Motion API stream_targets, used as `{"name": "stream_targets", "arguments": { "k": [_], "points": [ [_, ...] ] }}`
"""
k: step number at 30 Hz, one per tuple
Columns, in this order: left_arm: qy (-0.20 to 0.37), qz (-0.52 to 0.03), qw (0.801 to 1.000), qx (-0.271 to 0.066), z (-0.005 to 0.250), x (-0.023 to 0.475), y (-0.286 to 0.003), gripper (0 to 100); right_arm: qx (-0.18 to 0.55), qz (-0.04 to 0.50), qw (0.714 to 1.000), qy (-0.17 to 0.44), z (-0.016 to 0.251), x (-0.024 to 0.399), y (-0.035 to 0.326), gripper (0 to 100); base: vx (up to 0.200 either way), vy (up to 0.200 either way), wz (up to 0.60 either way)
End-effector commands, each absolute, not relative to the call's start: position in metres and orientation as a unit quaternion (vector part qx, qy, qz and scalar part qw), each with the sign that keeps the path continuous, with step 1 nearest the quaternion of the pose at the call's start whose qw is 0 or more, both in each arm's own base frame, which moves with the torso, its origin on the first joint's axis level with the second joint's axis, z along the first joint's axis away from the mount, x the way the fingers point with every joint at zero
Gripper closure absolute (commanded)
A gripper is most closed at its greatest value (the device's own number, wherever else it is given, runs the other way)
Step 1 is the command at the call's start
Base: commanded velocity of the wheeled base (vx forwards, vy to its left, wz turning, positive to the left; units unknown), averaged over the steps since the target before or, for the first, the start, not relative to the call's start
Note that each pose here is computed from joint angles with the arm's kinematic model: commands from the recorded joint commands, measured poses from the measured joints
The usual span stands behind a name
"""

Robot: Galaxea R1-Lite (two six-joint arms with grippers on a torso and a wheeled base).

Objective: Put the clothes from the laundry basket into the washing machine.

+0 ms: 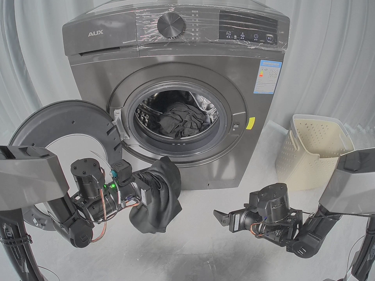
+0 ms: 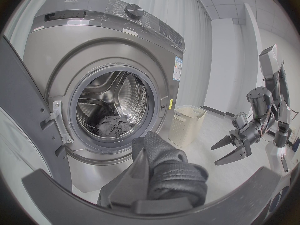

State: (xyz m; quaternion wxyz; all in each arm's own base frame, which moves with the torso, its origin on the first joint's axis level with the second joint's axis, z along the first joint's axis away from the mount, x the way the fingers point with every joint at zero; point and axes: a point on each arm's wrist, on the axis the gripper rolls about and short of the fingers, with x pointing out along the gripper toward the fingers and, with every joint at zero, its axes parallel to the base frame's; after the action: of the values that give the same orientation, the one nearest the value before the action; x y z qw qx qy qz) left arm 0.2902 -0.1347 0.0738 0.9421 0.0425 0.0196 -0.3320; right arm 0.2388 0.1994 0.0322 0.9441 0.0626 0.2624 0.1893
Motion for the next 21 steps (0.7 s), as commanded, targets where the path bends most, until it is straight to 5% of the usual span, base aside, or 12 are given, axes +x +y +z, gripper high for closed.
{"name": "stream_targets", "arguments": {
  "k": [1, 9, 21],
  "points": [
    [0.019, -0.332, 0.942, 0.042, 0.073, 0.291, -0.136, 100, 0.049, 0.191, 0.944, 0.265, 0.009, 0.244, 0.203, 0, 0.000, 0.000, 0.00],
    [0.020, -0.320, 0.946, 0.044, 0.071, 0.293, -0.138, 100, 0.048, 0.304, 0.935, 0.178, 0.017, 0.239, 0.227, 0, 0.000, 0.000, 0.00],
    [0.001, -0.282, 0.959, 0.033, 0.075, 0.305, -0.150, 100, 0.064, 0.414, 0.897, 0.139, 0.026, 0.222, 0.266, 0, 0.000, 0.000, 0.00]
  ]
}}
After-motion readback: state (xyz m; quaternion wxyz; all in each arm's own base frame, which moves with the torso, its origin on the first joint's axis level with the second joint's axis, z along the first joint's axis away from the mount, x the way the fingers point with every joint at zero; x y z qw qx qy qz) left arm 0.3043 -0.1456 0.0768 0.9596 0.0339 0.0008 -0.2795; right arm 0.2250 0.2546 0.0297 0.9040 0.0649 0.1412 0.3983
